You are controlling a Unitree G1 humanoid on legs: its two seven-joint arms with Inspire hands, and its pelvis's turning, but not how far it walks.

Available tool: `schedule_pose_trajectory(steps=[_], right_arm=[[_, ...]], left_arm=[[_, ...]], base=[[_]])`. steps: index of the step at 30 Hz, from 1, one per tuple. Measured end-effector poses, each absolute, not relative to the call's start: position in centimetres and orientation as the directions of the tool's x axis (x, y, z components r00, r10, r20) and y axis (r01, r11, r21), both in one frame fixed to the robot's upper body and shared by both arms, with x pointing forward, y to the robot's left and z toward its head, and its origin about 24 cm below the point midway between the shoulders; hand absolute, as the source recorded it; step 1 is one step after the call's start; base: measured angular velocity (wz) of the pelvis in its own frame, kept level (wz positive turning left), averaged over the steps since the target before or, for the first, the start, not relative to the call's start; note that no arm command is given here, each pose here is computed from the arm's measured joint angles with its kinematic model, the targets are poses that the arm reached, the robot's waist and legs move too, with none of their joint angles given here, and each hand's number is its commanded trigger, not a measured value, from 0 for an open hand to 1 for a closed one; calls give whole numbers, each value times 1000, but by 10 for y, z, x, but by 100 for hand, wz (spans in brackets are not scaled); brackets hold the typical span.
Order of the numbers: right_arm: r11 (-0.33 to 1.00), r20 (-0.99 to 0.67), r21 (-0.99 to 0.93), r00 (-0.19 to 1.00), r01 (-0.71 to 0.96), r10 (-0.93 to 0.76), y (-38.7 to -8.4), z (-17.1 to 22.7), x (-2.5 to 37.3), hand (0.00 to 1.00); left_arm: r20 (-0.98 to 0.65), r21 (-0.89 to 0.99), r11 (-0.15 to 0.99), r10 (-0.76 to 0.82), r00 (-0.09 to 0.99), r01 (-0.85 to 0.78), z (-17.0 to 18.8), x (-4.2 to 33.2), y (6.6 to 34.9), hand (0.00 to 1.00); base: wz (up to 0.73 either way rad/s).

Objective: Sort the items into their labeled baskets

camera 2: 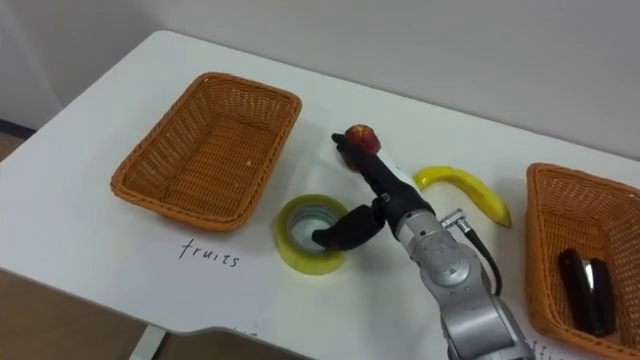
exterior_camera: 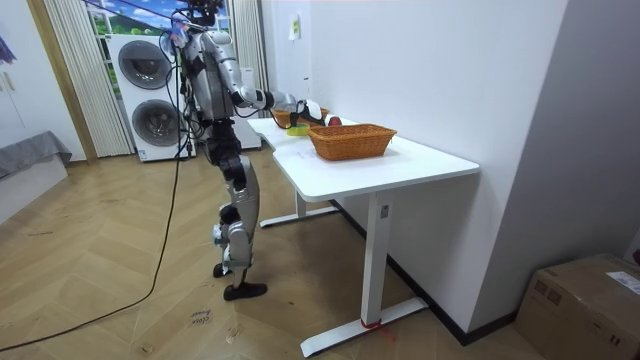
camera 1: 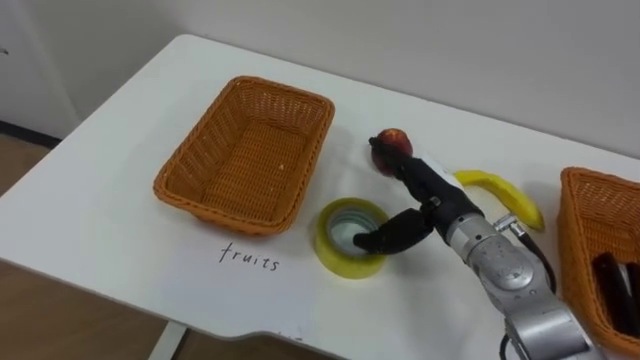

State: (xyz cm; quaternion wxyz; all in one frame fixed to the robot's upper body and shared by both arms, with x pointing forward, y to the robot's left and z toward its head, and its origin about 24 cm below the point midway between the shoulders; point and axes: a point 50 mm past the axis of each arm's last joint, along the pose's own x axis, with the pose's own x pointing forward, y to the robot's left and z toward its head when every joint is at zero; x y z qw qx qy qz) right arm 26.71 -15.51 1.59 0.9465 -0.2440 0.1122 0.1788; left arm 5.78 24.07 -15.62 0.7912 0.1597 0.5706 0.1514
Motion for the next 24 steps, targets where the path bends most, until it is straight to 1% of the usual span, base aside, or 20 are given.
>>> schedule_pose_trajectory(steps=[24], right_arm=[[772,-346,-464,891,-434,293,-156,13,267,0]], left_arm=[[-867,388,919,390,309,-70,-156,60,240,0]], base=[[2]])
